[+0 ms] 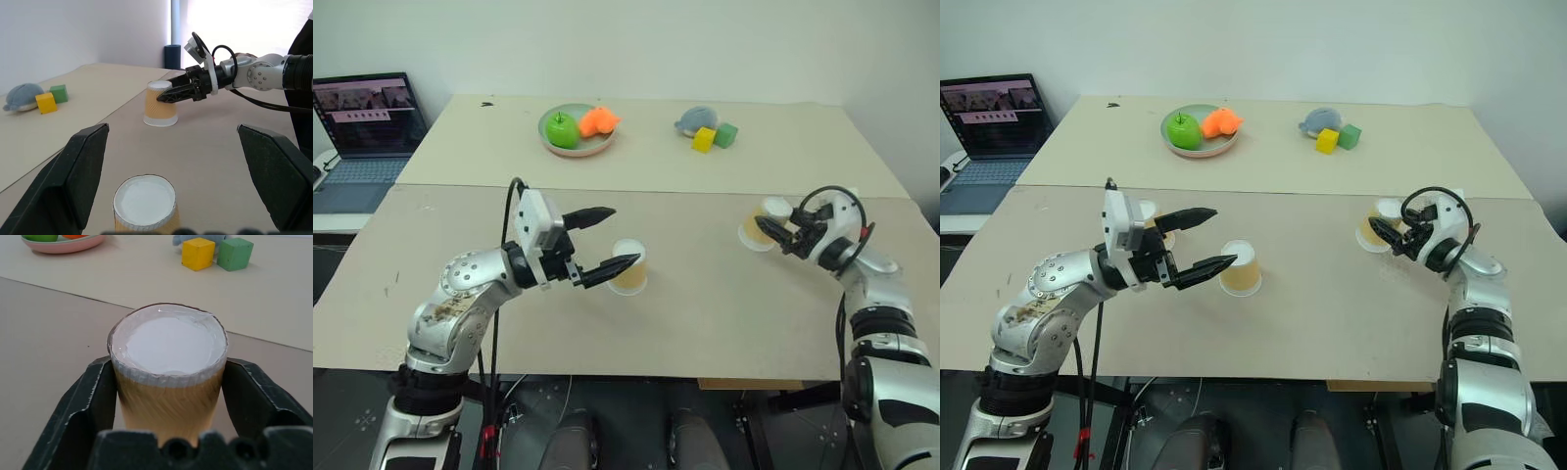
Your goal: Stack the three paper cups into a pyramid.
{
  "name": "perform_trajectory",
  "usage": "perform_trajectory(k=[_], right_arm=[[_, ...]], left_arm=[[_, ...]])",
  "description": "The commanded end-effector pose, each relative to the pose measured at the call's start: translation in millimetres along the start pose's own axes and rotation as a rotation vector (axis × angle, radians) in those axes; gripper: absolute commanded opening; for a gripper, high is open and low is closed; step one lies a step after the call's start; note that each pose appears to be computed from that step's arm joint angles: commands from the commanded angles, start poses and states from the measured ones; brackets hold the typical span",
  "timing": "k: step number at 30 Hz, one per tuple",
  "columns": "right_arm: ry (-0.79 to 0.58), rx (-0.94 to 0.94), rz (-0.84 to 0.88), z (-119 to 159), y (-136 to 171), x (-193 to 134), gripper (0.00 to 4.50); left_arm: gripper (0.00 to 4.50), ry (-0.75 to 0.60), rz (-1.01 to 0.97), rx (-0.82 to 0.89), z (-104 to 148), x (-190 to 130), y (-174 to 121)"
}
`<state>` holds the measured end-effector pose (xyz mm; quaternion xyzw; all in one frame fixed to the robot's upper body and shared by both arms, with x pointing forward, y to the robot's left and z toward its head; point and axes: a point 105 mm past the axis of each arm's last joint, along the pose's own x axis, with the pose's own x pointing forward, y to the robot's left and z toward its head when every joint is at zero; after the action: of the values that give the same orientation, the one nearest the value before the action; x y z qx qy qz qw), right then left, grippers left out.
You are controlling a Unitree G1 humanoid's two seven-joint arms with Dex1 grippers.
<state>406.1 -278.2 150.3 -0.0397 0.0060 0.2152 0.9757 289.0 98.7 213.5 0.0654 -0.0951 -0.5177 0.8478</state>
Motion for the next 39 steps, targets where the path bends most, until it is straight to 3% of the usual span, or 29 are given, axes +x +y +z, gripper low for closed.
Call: perform_trajectory(k=[1, 6, 8, 11, 13, 18, 23, 39], right_arm=[[-0.078, -0.040, -0.008, 25, -5, -1, 2.33], [-0.140, -0.075, 0.050, 47, 7, 3, 2.33], [-0.187, -0.052, 0.156, 63, 25, 7, 2.33], [-0.181, 0.005, 0.455, 78, 74, 2, 2.33], [-0.102, 0.004, 0.641, 73, 105, -5, 2.33], [0.036, -0.064, 0.795, 51, 140, -6, 2.33], [0.082, -0.149, 0.854, 33, 153, -3, 2.33], [0.056, -0.157, 0.905, 21, 173, 8, 2.33]], left_arm=[[4.50, -0.005, 0.073, 0.040, 10, -18, 8], [4.50, 0.082, 0.205, 0.015, -7, -58, 20], [4.50, 0.113, 0.239, 0.002, -14, -70, 20], [4.50, 0.136, 0.261, -0.021, -23, -79, 16], [4.50, 0.136, 0.255, -0.026, -25, -78, 12], [4.50, 0.111, 0.246, -0.032, -22, -70, 7], [4.50, 0.097, 0.227, -0.027, -18, -64, 3], [4.50, 0.068, 0.232, -0.017, -11, -58, 7]])
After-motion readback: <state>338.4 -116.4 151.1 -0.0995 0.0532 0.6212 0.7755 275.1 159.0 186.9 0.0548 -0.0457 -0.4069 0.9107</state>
